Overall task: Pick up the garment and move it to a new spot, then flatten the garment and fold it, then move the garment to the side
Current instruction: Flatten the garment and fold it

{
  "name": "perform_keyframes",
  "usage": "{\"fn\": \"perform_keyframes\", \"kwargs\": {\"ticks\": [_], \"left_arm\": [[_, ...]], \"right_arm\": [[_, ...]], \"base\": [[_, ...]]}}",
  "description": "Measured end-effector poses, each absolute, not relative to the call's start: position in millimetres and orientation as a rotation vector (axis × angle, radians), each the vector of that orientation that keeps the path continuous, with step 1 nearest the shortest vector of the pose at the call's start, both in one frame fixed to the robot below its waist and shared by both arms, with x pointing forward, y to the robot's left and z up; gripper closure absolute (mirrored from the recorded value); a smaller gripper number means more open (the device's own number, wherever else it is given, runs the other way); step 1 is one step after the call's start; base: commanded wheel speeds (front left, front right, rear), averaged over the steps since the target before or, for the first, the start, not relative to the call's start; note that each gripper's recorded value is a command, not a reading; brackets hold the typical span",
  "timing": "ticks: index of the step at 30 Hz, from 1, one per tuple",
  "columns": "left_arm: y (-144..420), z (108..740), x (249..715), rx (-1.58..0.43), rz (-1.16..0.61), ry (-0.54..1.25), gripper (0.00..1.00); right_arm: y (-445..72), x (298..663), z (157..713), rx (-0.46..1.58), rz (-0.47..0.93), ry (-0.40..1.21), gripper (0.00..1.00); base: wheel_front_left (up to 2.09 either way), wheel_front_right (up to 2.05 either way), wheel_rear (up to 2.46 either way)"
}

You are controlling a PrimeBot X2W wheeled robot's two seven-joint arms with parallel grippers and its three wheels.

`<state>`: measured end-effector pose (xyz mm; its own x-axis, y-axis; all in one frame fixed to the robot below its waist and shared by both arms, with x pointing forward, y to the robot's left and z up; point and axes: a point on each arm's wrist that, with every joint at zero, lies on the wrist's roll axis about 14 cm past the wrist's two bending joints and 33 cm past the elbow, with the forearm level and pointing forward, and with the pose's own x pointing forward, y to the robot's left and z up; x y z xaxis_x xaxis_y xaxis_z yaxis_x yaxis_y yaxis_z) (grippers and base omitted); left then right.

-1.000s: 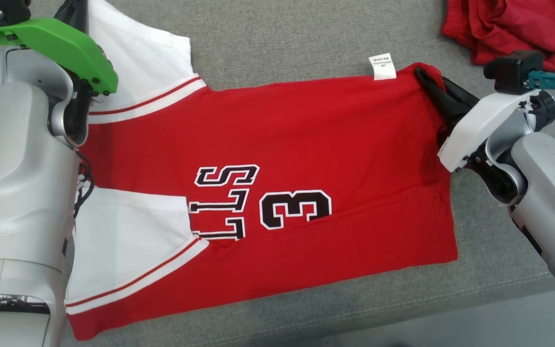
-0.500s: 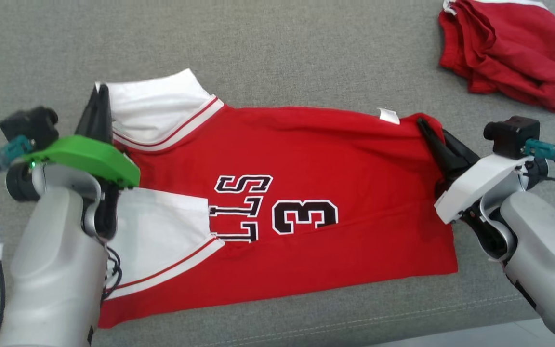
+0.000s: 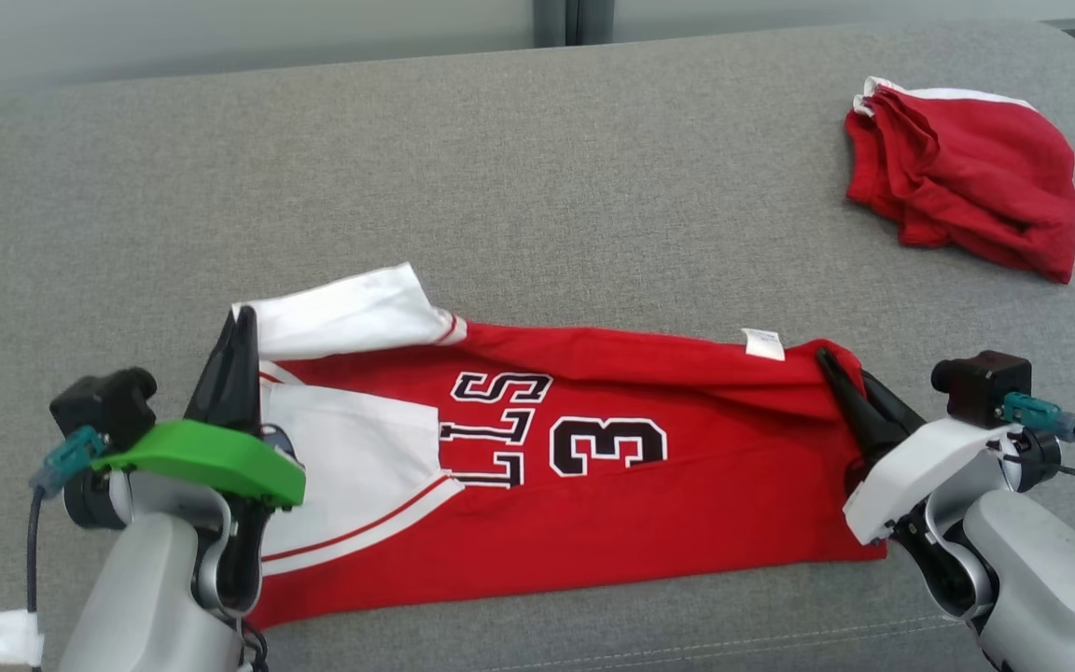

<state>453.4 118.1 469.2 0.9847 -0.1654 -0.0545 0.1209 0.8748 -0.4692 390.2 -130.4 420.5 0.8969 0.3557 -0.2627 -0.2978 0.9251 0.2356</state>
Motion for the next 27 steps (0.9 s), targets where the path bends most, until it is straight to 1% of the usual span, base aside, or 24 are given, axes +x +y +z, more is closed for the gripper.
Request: {"fn": "perform_keyframes", "kwargs": {"ticks": [8,14,21,27], "left_arm": [[124.4,447.8,403.5,-0.51,-0.099,0.153,1.0],[129.0,431.9,371.9,-0.542,-0.05,0.205,1.0],[124.8,423.1,353.4,-0.557,-0.048,0.263,1.0],[129.4,416.5,342.3,-0.577,-0.016,0.3,1.0]], "right_arm": [[-128.3,385.7,441.3,0.127,0.361,0.231,1.0],[-130.1,362.5,428.3,0.1,0.36,0.268,1.0],[-132.5,344.3,416.4,0.051,0.373,0.299,1.0],[-136.8,340.1,414.9,0.006,0.374,0.296,1.0]], "base": [[0.0,0.0,0.0],[0.0,0.0,0.0],[0.0,0.0,0.0],[0.0,0.0,0.0]]}}
